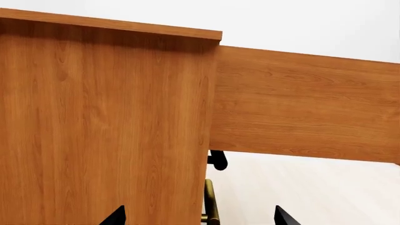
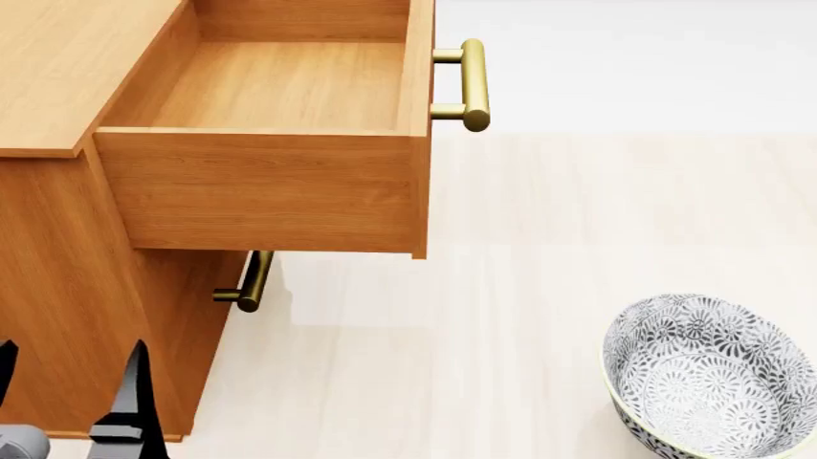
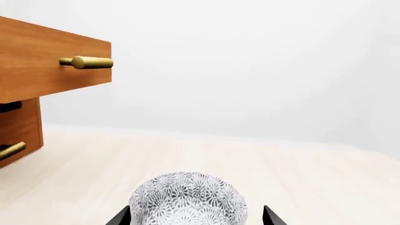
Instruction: Put the ketchup in the top drawer of the cabinet.
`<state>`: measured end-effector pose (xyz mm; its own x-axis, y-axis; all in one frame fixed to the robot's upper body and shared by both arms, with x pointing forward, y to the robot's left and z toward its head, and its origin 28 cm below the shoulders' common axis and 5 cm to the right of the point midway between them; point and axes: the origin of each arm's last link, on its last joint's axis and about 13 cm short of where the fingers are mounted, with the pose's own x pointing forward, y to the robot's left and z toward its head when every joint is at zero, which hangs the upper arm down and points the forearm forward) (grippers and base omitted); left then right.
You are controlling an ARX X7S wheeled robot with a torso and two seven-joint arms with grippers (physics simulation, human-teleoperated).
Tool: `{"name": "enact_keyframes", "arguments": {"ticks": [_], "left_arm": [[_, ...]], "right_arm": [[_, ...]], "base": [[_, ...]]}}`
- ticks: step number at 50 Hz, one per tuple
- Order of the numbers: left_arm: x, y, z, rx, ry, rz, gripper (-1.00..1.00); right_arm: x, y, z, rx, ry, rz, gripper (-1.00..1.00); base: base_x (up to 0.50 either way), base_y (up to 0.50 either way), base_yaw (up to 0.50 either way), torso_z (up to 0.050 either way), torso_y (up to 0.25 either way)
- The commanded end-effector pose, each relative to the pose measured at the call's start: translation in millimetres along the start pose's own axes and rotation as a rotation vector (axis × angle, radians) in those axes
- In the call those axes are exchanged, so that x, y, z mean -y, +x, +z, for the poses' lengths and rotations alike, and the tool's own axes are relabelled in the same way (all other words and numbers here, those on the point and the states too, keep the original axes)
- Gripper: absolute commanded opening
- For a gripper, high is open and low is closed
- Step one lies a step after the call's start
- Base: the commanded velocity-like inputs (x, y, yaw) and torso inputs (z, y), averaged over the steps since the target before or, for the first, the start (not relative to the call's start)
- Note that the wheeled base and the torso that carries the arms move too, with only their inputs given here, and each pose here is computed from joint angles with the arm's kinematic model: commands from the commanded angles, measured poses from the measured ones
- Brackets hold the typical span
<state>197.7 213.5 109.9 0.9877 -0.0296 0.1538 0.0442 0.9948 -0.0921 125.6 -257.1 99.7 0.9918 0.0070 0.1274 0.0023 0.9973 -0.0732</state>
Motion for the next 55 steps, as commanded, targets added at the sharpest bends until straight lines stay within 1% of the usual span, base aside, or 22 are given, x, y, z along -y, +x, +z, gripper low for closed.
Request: {"name": "enact_keyframes", "arguments": {"ticks": [1,6,21,45,55], "left_arm": [[-0.6,0,-1,-0.002,-0.005,-0.002,1.0],[-0.2,0,-1,-0.003,-0.004,-0.004,1.0],[-0.3,0,0,-0.003,-0.003,-0.002,1.0],[-0.6,0,-1,-0.005,-0.006,-0.001,1.0],[-1.4,-1,-2,-0.004,-0.009,0.006,1.0]], "right_arm": [[3.5,-21,-3,0.002,0.006,-0.041,1.0],[6.2,-28,-11,-0.004,0.01,-0.056,1.0],[5.9,-38,-22,-0.023,0.013,-0.081,1.0],[4.5,-45,-46,-0.061,0.029,-0.116,1.0],[3.2,-44,-50,-0.075,0.029,-0.113,1.0]], "base": [[0.0,0.0,0.0,0.0,0.0],[0.0,0.0,0.0,0.0,0.0],[0.0,0.0,0.0,0.0,0.0],[0.0,0.0,0.0,0.0,0.0],[0.0,0.0,0.0,0.0,0.0]]}}
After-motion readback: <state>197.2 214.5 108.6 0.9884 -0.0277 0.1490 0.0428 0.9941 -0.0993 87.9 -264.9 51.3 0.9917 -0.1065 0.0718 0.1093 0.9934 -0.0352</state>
